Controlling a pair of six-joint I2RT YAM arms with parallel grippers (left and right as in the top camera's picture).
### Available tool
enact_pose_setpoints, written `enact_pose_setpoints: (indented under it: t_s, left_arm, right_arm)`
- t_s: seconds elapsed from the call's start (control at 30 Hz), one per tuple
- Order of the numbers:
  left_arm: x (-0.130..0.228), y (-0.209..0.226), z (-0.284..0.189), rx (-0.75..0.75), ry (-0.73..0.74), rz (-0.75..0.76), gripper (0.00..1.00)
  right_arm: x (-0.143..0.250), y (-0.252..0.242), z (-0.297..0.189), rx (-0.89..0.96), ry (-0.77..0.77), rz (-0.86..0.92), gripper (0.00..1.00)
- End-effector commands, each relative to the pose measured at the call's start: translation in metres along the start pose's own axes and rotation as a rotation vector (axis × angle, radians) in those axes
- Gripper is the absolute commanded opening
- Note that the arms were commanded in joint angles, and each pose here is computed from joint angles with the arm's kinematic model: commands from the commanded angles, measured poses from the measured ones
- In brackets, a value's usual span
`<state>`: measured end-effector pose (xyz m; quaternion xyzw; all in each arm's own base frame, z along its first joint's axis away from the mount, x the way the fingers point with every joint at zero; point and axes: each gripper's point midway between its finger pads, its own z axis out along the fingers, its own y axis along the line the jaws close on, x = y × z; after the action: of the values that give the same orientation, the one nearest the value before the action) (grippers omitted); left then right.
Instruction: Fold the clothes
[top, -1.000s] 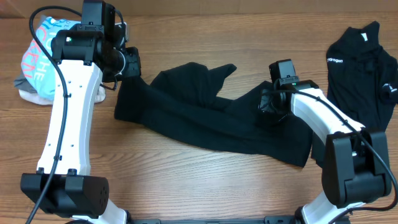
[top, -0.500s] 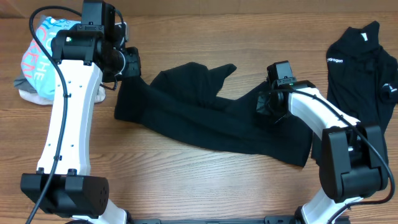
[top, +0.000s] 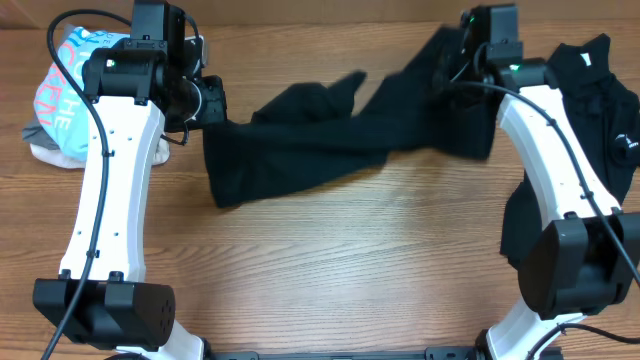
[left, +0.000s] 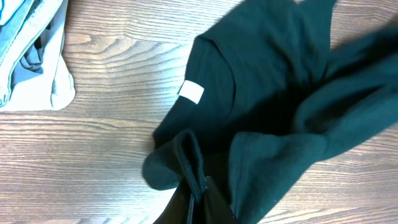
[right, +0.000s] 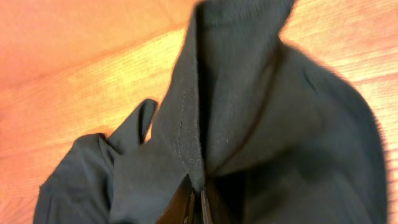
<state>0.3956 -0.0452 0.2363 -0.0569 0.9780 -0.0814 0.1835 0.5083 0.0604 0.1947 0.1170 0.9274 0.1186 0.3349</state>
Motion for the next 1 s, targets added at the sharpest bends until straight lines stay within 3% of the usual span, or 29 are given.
enact_pose_setpoints:
  t_s: [0.0,0.1,0.13,0.17,0.23,0.33,0.57,0.8,0.97]
  left_arm:
    - [-0.001,0.003,-0.001,-0.020,-0.009,0.029,0.04]
    - [-0.001,0.003,-0.001,-0.020,-0.008,0.042,0.04]
    - [-0.001,0.003,-0.001,-0.020,-0.009,0.042,0.04]
    - [-0.001,0.003,-0.001,-0.020,-0.008,0.042,0.04]
    - [0.000,0.003,-0.001,-0.020,-0.007,0.042,0.04]
    - [0.000,0.003,-0.001,-0.021,-0.004,0.042,0.04]
    - [0.000,0.003,-0.001,-0.020,-0.004,0.041,0.04]
    - [0.001,0.003,-0.001,-0.021,-0.001,0.041,0.04]
    - [0.001,0.003,-0.001,-0.020,-0.003,0.041,0.04]
  right_arm:
    - [-0.017,-0.020,-0.007,0.049,-0.047,0.022,0.04]
    - [-0.022,-0.034,-0.008,0.075,-0.058,0.025,0.08]
    - [-0.024,-0.039,-0.008,0.081,-0.062,0.033,0.25]
    - [-0.027,-0.048,-0.010,0.086,-0.064,0.049,0.63]
    - [-0.024,-0.055,-0.011,0.073,-0.040,0.068,0.77]
    - [-0.015,-0.063,-0.012,0.067,0.008,0.093,0.87]
    - [0.027,-0.071,-0.010,0.085,0.164,0.129,0.86]
    - [0.097,-0.075,0.014,0.033,0.341,0.179,0.63]
    - [0.131,-0.069,0.026,-0.023,0.405,0.231,0.56]
